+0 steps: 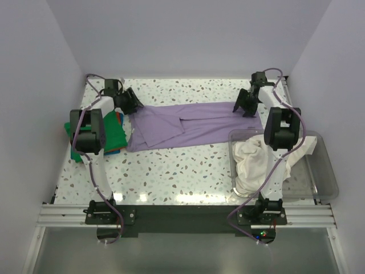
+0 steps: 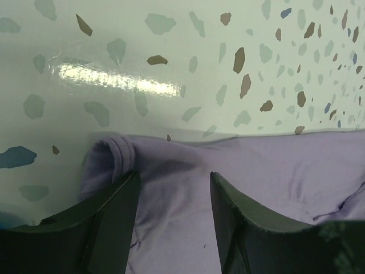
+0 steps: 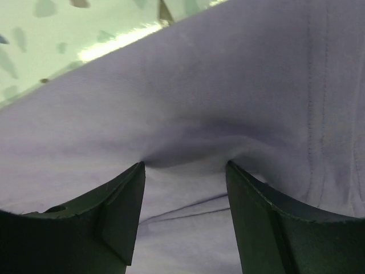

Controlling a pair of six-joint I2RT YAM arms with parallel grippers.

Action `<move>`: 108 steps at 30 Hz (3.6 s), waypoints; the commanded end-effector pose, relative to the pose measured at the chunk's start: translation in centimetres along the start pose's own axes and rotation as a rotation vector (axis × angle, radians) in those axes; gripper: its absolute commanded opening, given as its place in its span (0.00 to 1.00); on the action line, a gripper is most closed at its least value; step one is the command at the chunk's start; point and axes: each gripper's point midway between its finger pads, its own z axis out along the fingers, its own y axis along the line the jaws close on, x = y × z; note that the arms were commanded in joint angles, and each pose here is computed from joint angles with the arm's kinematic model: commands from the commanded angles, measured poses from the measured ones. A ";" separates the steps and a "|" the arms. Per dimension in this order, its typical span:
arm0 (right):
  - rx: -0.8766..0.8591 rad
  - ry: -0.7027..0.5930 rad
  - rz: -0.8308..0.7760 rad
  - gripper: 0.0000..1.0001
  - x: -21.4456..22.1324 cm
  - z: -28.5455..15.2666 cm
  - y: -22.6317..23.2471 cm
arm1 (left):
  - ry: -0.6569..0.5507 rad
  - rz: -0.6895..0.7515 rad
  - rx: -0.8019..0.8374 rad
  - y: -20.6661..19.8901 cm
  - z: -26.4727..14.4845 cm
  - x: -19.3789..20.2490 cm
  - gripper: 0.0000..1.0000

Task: Fold and stack the t-shirts
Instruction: Fold the tshirt

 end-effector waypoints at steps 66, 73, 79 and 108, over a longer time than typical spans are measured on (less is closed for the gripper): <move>0.115 -0.134 0.048 0.50 -4.7 -2.7 -5.3 | 0.038 0.091 0.109 -4.4 4.9 -1.9 0.57; 0.085 -0.171 0.054 0.47 -6.2 -2.1 -4.6 | -0.068 0.140 0.145 -7.4 1.6 -5.3 0.57; 0.087 -0.197 0.041 0.46 -7.1 -0.9 -4.8 | -0.084 0.168 0.154 -8.4 0.3 -6.0 0.57; 0.130 -0.214 0.018 0.00 -8.1 1.8 -5.9 | 0.096 0.104 0.012 -1.6 0.6 4.2 0.58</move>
